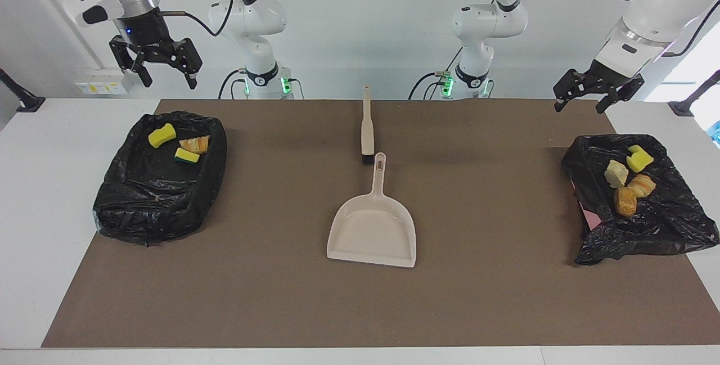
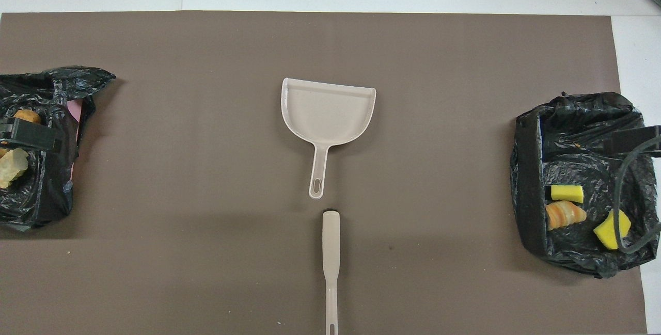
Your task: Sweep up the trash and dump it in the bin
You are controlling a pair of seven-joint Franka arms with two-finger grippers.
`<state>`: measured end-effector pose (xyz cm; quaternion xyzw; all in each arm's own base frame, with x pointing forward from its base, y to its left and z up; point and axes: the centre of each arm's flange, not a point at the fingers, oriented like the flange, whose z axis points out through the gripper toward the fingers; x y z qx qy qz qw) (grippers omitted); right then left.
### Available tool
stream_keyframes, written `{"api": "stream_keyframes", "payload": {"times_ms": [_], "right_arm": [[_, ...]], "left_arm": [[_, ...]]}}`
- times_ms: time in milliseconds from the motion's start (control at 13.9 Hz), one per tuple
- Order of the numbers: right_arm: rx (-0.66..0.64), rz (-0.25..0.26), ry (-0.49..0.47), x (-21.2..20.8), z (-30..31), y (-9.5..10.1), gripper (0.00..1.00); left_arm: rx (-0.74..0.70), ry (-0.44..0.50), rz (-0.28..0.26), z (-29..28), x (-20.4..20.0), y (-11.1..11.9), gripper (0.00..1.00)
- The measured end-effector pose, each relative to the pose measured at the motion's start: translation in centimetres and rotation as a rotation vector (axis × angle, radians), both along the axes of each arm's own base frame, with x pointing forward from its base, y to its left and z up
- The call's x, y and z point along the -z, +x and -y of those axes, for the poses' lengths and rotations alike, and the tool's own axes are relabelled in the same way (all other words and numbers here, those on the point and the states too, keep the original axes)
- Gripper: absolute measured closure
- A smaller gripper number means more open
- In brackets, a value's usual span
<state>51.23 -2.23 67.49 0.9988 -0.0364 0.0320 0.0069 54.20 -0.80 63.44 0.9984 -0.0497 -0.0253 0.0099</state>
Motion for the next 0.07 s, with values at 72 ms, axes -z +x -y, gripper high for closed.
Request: {"api": "stream_keyframes", "payload": {"times_ms": [72], "right_arm": [[0.000, 0.000, 0.000, 0.00, 0.00, 0.00, 0.00]], "left_arm": [[-0.001, 0.000, 0.000, -0.05, -0.01, 0.00, 0.00]]}}
